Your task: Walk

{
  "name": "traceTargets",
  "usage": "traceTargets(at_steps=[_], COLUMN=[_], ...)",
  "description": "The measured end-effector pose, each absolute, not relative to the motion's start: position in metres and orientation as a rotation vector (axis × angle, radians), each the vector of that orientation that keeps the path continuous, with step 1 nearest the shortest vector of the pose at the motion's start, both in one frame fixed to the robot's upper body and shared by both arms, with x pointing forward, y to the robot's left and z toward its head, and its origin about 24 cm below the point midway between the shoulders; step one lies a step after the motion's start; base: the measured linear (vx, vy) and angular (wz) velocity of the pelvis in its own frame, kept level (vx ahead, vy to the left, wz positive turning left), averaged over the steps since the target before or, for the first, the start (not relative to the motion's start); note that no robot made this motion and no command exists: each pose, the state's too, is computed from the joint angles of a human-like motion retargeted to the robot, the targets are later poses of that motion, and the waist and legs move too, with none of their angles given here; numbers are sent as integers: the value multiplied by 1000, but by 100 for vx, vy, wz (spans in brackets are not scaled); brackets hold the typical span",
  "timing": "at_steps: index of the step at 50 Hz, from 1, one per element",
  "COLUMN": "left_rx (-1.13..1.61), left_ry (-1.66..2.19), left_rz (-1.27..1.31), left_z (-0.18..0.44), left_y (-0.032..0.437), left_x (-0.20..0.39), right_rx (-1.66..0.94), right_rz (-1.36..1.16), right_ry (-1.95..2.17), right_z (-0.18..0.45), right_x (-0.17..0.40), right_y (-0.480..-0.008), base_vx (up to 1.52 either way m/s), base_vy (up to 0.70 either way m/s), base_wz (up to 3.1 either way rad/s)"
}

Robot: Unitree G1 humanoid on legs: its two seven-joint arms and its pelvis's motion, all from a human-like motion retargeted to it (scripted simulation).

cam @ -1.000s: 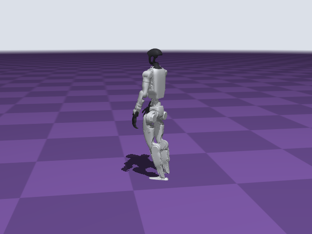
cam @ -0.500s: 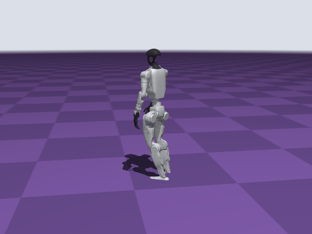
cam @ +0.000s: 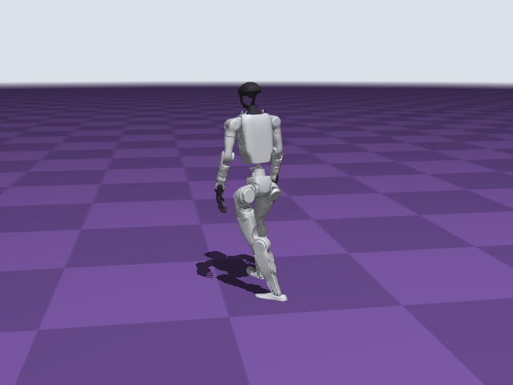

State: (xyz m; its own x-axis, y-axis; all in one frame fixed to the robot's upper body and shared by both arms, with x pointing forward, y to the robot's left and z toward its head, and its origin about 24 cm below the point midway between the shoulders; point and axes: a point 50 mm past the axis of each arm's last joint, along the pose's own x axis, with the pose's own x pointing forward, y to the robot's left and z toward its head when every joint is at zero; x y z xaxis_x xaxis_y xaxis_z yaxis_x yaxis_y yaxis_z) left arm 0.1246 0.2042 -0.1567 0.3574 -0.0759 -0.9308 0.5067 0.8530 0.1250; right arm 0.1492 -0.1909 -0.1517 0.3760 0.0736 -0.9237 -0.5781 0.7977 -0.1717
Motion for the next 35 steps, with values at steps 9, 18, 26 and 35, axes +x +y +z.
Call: traceTargets(at_steps=[9, 18, 26, 35], left_rx=[354, 348, 335, 294], left_ry=[1146, 1167, 1158, 1209], left_rz=[-309, -222, -164, -149], left_z=[-157, -158, -155, -161], left_y=[207, 221, 229, 223], left_x=[120, 107, 112, 101], right_rx=[-508, -560, -576, -599], right_rz=[430, 441, 414, 469], right_ry=[1179, 1111, 1019, 1025], right_z=[-158, -154, -142, -145], right_x=[130, 140, 167, 160], right_y=[-196, -194, -194, -192], base_vx=[38, 42, 46, 51], base_vy=[-19, -12, -3, 5], base_wz=[-52, -93, -56, -34])
